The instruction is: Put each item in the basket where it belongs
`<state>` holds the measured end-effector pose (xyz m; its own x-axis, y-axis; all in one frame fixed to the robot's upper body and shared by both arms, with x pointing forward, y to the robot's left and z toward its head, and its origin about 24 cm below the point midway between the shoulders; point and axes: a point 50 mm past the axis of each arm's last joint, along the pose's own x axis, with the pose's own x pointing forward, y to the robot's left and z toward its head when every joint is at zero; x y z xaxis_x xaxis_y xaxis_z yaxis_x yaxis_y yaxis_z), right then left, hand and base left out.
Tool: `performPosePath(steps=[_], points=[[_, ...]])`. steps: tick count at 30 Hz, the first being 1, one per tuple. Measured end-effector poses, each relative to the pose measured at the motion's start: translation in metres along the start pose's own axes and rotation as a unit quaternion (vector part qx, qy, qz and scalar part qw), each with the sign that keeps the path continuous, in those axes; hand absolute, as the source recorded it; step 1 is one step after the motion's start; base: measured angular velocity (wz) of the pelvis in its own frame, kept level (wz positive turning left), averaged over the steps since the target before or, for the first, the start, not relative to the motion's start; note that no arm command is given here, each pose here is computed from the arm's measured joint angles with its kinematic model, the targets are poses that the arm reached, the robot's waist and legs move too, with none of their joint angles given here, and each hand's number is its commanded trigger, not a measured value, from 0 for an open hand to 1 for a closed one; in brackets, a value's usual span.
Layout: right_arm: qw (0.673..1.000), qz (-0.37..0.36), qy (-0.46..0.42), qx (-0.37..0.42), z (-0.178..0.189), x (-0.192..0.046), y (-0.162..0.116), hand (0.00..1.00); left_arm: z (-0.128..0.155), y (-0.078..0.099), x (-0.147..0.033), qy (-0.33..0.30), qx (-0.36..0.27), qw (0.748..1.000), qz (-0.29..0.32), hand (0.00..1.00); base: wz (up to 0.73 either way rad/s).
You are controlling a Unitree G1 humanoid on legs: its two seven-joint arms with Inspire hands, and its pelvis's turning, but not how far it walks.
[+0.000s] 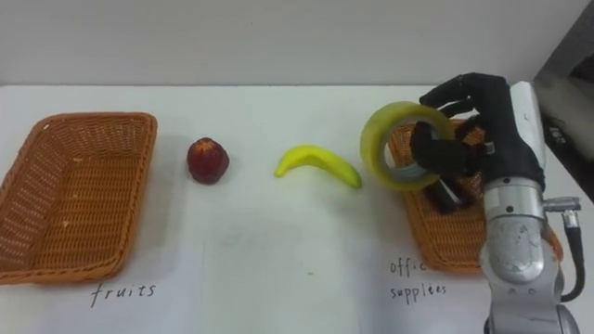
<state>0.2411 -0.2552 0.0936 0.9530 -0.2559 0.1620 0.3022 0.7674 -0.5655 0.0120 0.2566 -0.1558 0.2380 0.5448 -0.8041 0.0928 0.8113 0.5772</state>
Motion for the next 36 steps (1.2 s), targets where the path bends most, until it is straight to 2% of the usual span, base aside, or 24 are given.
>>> performPosePath(steps=[12, 36], points=[[0.999, -0.024, 0.023, -0.018, -0.013, -0.002, -0.012, 1.0, 0.003, 0.002, 0.001, -0.006, -0.003, 1.0, -0.005, 0.0, -0.04], [0.996, -0.008, 0.087, -0.032, -0.04, -0.013, -0.007, 1.0, 0.004, 0.004, 0.001, 0.003, -0.006, 1.0, -0.002, 0.0, -0.01]])
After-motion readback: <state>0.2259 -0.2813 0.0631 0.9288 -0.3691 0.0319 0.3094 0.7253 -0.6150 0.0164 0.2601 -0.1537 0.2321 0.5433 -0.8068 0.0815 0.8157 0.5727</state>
